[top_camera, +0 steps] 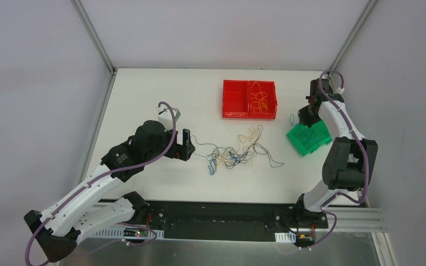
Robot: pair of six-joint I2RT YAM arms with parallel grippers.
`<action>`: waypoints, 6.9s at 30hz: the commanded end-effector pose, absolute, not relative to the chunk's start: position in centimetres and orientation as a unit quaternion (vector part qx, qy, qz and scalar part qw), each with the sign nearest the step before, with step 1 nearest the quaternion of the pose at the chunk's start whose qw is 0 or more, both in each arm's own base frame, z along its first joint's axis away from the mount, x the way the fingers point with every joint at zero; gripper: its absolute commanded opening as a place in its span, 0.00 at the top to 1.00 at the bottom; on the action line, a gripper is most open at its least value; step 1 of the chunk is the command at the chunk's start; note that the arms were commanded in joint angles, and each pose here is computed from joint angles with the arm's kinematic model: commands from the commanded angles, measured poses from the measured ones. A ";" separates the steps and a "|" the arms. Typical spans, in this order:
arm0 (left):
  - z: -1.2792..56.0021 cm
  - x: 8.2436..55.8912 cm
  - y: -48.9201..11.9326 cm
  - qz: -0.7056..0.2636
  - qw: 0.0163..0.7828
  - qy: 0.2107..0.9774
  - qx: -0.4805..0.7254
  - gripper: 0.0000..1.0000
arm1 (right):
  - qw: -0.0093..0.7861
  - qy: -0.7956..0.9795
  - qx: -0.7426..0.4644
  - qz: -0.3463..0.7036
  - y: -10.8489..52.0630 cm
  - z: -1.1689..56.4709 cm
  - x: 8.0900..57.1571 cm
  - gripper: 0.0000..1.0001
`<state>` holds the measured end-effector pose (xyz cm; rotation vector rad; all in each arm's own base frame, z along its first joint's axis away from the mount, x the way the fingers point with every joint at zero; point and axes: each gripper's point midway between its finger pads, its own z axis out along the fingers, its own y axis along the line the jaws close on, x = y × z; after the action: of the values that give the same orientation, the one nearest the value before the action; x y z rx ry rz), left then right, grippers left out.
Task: Untangle the cables
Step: Place the cable in the bin, then untie the cable.
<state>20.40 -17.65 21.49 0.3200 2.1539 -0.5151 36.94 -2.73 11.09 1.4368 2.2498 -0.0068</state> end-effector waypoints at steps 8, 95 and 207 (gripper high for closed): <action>23.4 20.4 -18.0 -0.225 0.448 0.855 0.133 0.10 | 0.272 0.798 0.539 -0.006 -3.8 14.8 35.6 1.00; 7.1 27.4 -21.3 -0.148 0.308 0.940 -0.016 0.74 | 0.267 0.960 0.076 0.033 21.8 5.8 31.7 0.29; 10.6 26.8 -9.7 -0.255 0.340 0.873 -0.241 1.00 | 0.451 0.719 0.522 -0.080 -7.2 24.7 22.6 1.00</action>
<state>30.16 -12.88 13.52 -0.3185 2.1853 -0.5963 24.07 -4.39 24.42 1.1701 1.8988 -0.0920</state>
